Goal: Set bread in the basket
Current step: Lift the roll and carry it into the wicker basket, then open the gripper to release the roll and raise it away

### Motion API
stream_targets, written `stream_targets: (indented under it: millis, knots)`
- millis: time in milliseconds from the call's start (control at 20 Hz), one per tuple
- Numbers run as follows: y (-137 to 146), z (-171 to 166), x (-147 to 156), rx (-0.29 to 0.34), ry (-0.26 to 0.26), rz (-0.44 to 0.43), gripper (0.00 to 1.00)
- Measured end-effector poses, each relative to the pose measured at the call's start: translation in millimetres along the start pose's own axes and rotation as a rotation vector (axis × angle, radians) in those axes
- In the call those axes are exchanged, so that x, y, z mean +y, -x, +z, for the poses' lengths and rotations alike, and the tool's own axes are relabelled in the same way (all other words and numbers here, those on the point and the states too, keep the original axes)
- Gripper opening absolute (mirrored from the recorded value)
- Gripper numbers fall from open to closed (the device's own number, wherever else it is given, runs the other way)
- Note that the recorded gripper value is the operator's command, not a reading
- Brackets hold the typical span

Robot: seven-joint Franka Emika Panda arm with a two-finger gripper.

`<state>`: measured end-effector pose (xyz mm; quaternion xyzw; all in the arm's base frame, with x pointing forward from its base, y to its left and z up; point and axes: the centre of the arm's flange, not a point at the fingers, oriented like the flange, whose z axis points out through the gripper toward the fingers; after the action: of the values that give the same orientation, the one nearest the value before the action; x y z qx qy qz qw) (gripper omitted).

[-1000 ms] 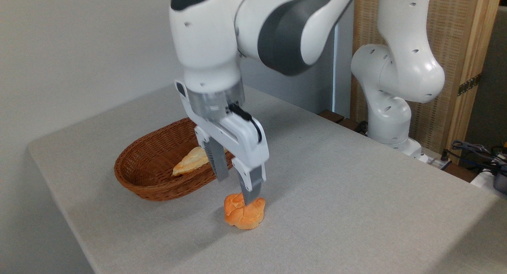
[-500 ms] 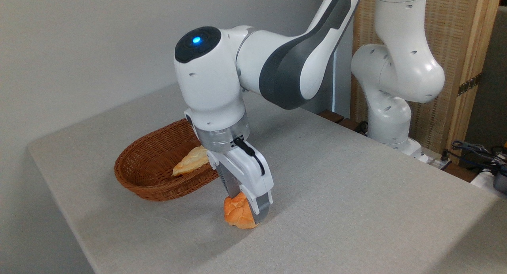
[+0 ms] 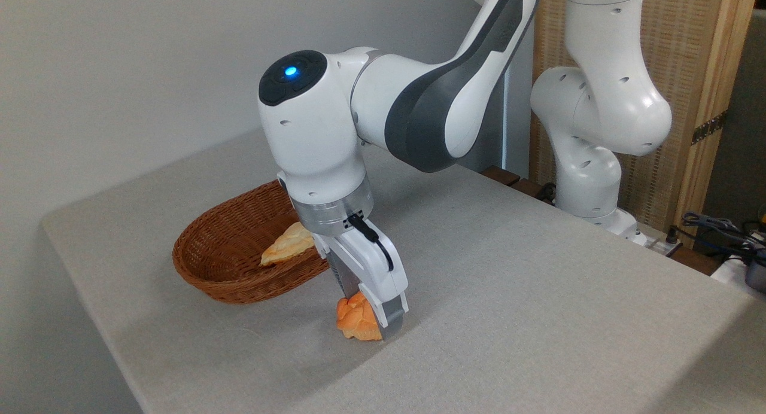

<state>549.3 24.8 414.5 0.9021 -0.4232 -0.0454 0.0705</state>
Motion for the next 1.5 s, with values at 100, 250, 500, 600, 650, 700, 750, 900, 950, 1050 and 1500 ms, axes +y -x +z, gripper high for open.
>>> stream_targets:
  millis: [100, 250, 500, 600, 650, 700, 750, 900, 950, 1050, 1500]
  knots:
    - [-1, 0, 0, -0.001, 0.0, 0.001, 0.4]
    - [-1, 1, 1, -0.001, 0.001, 0.002, 0.32]
    - [-2, 1, 1, -0.001, 0.0, 0.005, 0.32]
    - [-3, 0, 1, -0.001, -0.001, 0.005, 0.32]
    - [-3, 0, 1, 0.0, -0.001, 0.005, 0.33]
    - [-3, -1, 1, 0.001, -0.002, 0.006, 0.33]
    - [-3, -2, 1, 0.002, -0.005, 0.006, 0.33]
    - [-5, -16, 0, 0.023, -0.031, 0.009, 0.36]
    - [-7, -24, 1, 0.033, -0.042, 0.012, 0.37]
    - [-17, -43, 10, 0.061, -0.07, 0.037, 0.37]
    - [-98, -95, 86, 0.204, -0.068, -0.051, 0.82]
